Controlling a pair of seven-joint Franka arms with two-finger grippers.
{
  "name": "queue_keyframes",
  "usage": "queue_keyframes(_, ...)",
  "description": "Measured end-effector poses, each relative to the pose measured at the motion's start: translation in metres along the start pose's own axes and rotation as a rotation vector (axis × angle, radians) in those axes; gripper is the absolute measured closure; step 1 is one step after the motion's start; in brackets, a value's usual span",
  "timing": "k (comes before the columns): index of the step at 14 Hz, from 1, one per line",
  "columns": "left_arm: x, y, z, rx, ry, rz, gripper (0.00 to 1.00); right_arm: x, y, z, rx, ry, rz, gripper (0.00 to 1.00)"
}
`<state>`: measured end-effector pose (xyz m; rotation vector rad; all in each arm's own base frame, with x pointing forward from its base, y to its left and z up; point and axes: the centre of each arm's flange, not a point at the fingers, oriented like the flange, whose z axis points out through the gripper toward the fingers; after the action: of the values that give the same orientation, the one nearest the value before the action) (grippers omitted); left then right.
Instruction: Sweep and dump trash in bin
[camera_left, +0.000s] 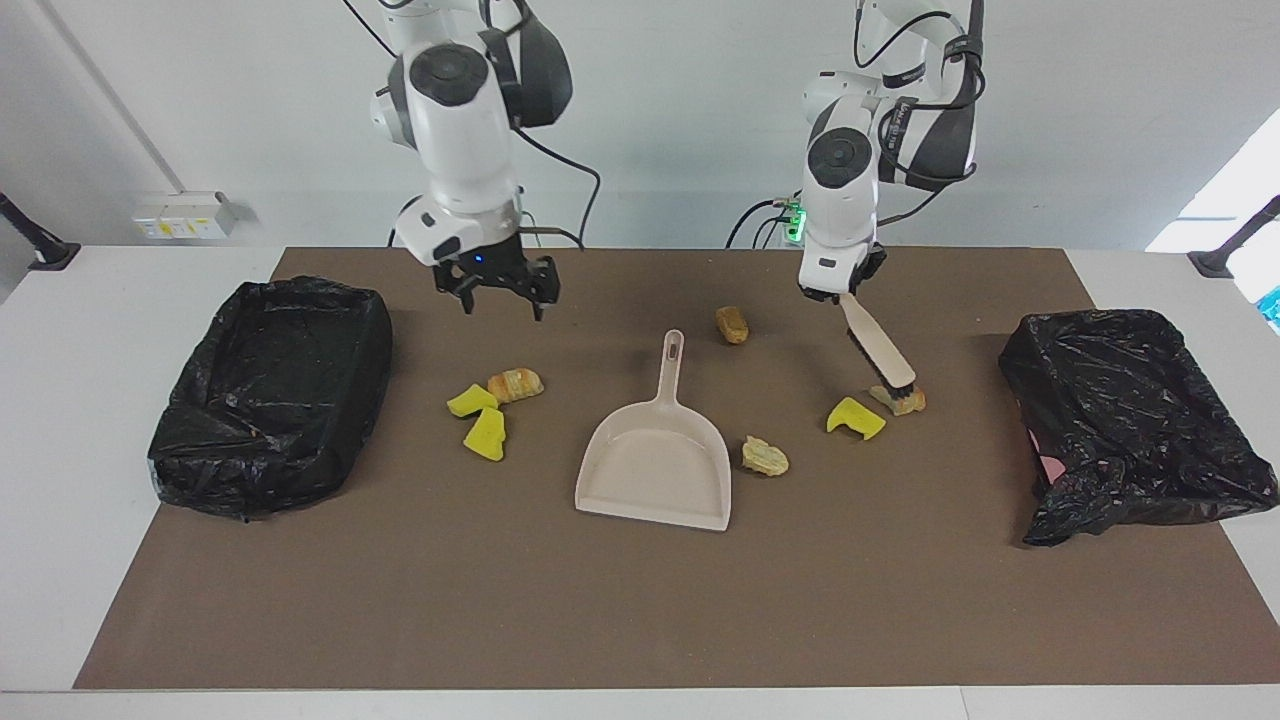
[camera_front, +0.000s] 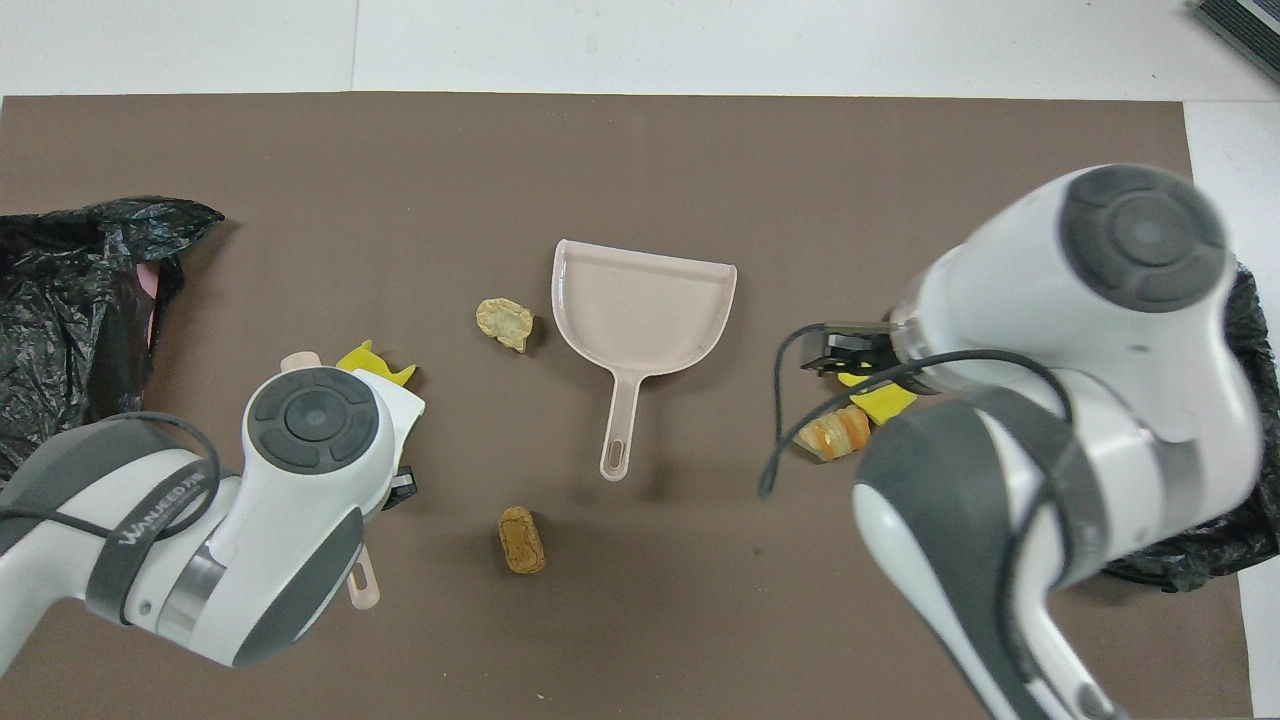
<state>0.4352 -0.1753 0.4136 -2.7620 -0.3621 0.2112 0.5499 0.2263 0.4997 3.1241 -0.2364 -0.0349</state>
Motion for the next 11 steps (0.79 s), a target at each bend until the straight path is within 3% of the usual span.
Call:
queue_keyframes(5,0.047,-0.063,0.05,-0.038,0.004,0.059,0.74,-0.019,-0.109,0.074,0.117,0.004,0.095,0.0)
queue_keyframes(11,0.064,-0.115,0.097,-0.098,0.052,0.144,0.74,-0.052,-0.155,0.128,0.084,-0.024,0.037,0.0)
